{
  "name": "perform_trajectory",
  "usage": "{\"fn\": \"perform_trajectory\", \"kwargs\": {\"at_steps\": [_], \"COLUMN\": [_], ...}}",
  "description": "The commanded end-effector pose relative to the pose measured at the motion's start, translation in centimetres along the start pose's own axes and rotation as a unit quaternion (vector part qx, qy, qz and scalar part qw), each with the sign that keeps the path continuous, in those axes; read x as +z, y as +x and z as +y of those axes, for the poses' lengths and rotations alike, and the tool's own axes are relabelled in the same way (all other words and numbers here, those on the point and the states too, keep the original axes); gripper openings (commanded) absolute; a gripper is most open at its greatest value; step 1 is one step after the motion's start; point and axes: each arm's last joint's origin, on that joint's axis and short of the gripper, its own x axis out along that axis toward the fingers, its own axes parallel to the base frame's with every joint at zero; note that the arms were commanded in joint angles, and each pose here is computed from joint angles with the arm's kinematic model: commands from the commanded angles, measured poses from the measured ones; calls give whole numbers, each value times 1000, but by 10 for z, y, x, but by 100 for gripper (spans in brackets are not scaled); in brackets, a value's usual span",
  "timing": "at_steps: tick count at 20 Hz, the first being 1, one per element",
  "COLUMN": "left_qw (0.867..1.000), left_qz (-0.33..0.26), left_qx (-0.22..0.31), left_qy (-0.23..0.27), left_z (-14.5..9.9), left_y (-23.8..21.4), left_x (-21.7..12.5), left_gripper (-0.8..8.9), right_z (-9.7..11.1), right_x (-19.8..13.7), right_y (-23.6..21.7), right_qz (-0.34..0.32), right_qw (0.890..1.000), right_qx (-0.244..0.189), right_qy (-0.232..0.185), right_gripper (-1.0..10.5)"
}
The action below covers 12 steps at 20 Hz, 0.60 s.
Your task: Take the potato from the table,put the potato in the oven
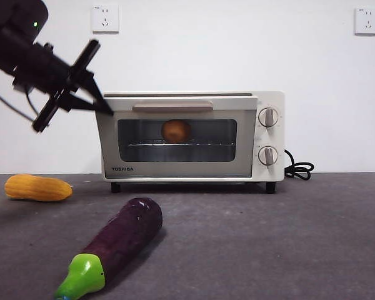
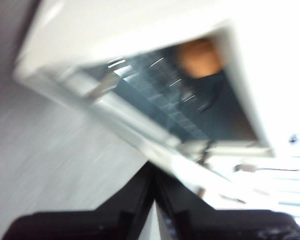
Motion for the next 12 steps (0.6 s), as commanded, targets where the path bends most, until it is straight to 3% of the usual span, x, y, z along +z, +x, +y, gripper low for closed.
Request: {"fn": "perform_trajectory", "kwargs": {"at_steps": [1, 6, 12], "left_qw": [999, 997, 995], "left_qz": [-25, -44, -8], "left_qx": [-21, -44, -54], "left_qy": [25, 55, 80], "left_z": [-18, -47, -54], "left_y": [-4, -12, -16], "left_x": [9, 23, 22], "left_gripper": [-6, -6, -6], "right_z": [-1, -1, -1], "right_x": [-3, -3, -3], "right_y": [1, 1, 1], "right_qz": [10, 9, 7], "right_qw": [1000, 1000, 1000], "right_qx": [-5, -5, -12], "right_qy": [-2, -2, -2], "right_gripper": [-2, -2, 1]}}
